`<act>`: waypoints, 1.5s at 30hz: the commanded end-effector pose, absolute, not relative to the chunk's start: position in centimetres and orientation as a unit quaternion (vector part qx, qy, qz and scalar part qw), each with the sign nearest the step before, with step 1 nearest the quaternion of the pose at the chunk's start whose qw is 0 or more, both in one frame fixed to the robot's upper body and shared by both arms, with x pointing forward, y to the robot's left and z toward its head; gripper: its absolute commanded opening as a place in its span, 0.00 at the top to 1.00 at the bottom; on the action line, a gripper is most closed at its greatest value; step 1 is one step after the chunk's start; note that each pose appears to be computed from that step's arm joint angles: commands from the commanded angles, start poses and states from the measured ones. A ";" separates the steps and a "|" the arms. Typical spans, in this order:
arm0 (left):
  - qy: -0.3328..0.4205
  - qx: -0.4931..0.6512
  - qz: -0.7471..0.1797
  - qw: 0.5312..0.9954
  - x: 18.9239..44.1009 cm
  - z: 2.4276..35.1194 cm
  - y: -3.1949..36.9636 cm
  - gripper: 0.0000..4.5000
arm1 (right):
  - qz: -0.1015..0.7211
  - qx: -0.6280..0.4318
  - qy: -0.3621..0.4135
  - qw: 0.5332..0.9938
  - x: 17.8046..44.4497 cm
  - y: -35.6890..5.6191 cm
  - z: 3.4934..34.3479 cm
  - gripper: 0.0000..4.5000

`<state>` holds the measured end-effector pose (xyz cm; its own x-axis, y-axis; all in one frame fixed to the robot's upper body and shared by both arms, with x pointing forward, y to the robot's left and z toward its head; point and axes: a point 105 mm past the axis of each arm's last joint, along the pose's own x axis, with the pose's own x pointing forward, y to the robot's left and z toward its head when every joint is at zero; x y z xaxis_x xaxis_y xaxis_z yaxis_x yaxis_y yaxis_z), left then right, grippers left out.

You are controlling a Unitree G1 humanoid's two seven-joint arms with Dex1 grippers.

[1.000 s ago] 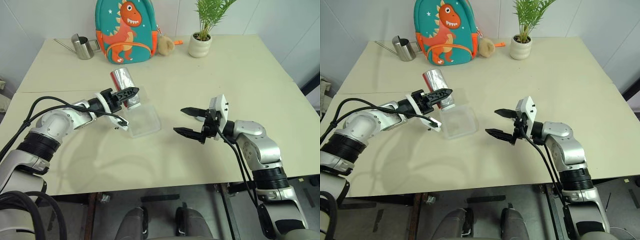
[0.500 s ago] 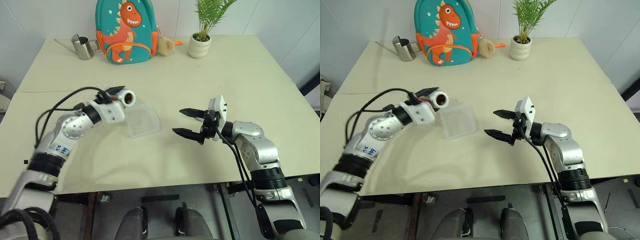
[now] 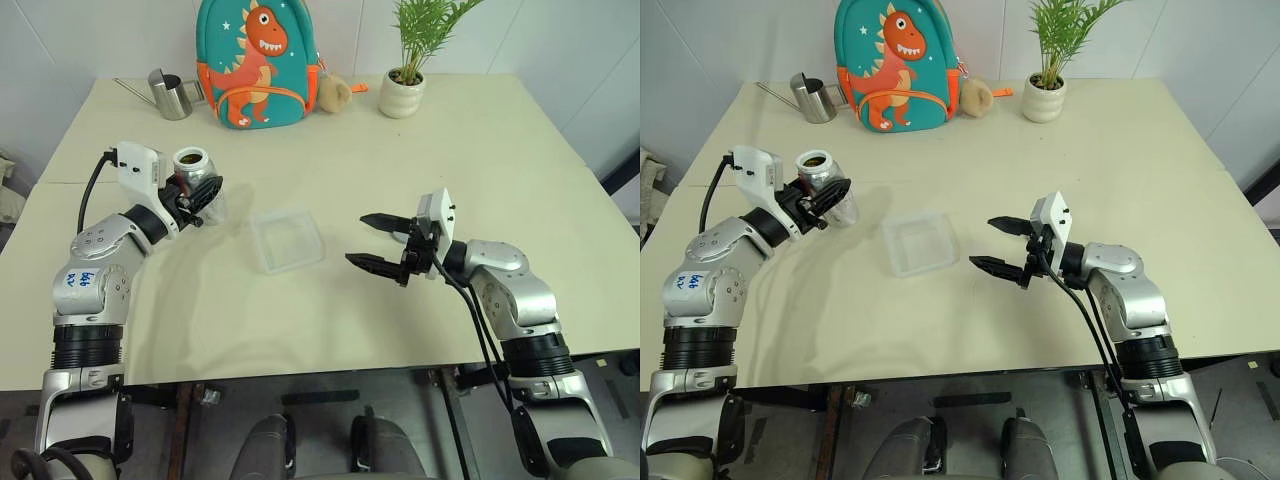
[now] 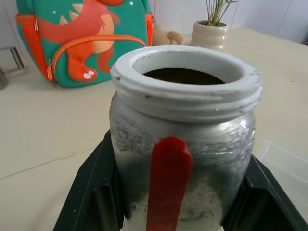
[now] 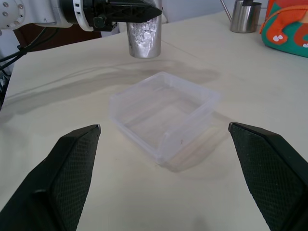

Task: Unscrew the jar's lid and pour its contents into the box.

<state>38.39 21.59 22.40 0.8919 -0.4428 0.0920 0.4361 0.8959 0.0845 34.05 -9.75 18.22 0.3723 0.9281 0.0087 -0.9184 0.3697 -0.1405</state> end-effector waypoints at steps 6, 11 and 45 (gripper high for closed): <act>-0.094 0.394 -0.122 0.906 39.3 23.6 20.9 0.57 | 0.558 -0.068 -0.069 0.824 33.9 -9.9 19.9 0.00; -0.210 0.606 -0.059 0.765 39.1 25.9 19.0 0.57 | 0.557 -0.064 -0.068 0.825 33.9 -9.8 19.8 0.00; -0.388 0.776 -0.047 0.495 36.8 25.7 16.4 0.57 | 0.556 -0.045 -0.073 0.827 33.8 -9.2 19.6 0.00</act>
<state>37.22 16.03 24.23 0.6947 -0.6672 0.2688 -0.5953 -0.3234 0.7356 34.23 -9.19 18.21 0.3885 0.9210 0.0286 -0.9139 0.3891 -0.1156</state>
